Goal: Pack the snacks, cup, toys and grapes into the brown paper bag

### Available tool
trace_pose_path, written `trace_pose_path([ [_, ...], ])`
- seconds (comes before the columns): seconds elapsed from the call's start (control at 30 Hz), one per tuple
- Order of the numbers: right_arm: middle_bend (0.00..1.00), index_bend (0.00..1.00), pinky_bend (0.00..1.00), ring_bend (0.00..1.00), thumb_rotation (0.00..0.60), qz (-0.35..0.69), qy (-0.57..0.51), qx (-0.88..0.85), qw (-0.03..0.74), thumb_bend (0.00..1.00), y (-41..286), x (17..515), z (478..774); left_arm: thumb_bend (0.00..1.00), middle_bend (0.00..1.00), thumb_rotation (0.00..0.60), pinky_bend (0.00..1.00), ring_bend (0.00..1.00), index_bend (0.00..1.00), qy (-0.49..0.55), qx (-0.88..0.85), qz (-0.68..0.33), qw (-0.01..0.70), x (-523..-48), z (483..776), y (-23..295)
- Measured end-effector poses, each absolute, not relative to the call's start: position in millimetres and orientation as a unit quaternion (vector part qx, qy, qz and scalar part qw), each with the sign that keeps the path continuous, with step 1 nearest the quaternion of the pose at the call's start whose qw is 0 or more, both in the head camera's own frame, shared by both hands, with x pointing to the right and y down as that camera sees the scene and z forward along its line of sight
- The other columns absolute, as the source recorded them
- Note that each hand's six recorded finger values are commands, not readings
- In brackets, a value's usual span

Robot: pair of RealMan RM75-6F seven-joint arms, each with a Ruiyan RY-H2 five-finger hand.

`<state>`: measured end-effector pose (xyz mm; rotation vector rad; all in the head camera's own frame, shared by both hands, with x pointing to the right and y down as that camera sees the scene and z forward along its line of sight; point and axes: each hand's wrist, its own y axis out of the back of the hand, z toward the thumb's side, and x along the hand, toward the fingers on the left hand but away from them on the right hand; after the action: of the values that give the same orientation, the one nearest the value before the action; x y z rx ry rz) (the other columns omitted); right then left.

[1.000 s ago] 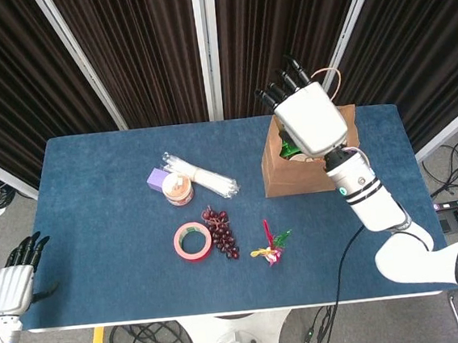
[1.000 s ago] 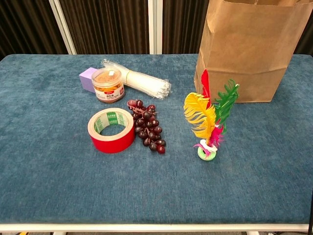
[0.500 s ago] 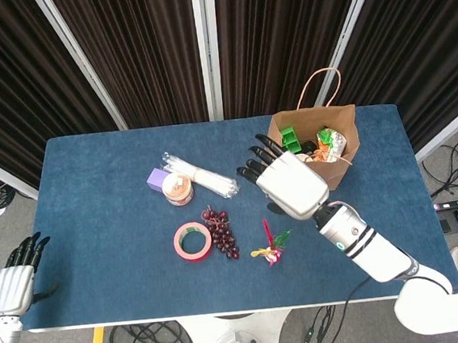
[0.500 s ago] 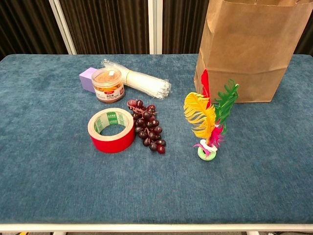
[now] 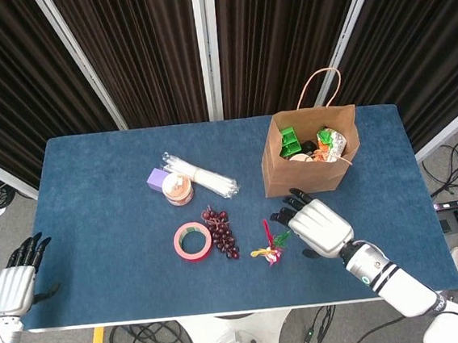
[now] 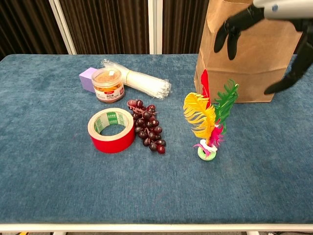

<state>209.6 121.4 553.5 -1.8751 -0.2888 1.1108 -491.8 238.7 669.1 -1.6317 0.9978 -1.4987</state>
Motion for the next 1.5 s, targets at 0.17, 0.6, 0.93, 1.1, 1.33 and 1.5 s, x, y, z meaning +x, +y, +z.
trace_pose_path([
  [0.17,0.16,0.16,0.00,0.01,0.600,0.439,-0.116,-0.767,0.454,0.00,127.7,208.9,563.8,0.23,0.13,0.600,0.17,0.03,0.14,0.384,-0.628,-0.578,0.351,-492.1,668.5,239.0],
  [0.6,0.12,0.14,0.00,0.00,0.600,0.422,-0.097,-0.775,0.459,0.00,129.6,187.3,598.8,0.23,0.13,0.600,0.17,0.03,0.14,0.388,-0.629,-0.577,0.348,-492.6,668.2,238.3],
  [0.93,0.12,0.14,0.00,0.00,0.600,0.433,-0.059,-0.781,0.445,0.00,138.2,169.9,624.4,0.23,0.13,0.600,0.17,0.03,0.14,0.390,-0.628,-0.576,0.348,-493.4,667.2,237.9],
  [1.1,0.14,0.14,0.01,0.00,0.600,0.435,-0.041,-0.782,0.445,0.00,144.4,163.7,635.7,0.23,0.13,0.600,0.17,0.03,0.14,0.392,-0.628,-0.575,0.348,-493.6,666.4,237.2],
  [1.33,0.23,0.27,0.25,0.10,0.600,0.441,-0.036,-0.771,0.457,0.00,145.8,164.5,641.3,0.23,0.13,0.600,0.17,0.03,0.14,0.394,-0.628,-0.574,0.347,-493.5,666.2,237.0],
  [1.5,0.31,0.40,0.45,0.22,0.600,0.444,-0.038,-0.764,0.466,0.00,145.3,166.5,641.6,0.23,0.13,0.600,0.17,0.03,0.14,0.392,-0.628,-0.575,0.348,-493.2,666.4,237.5],
])
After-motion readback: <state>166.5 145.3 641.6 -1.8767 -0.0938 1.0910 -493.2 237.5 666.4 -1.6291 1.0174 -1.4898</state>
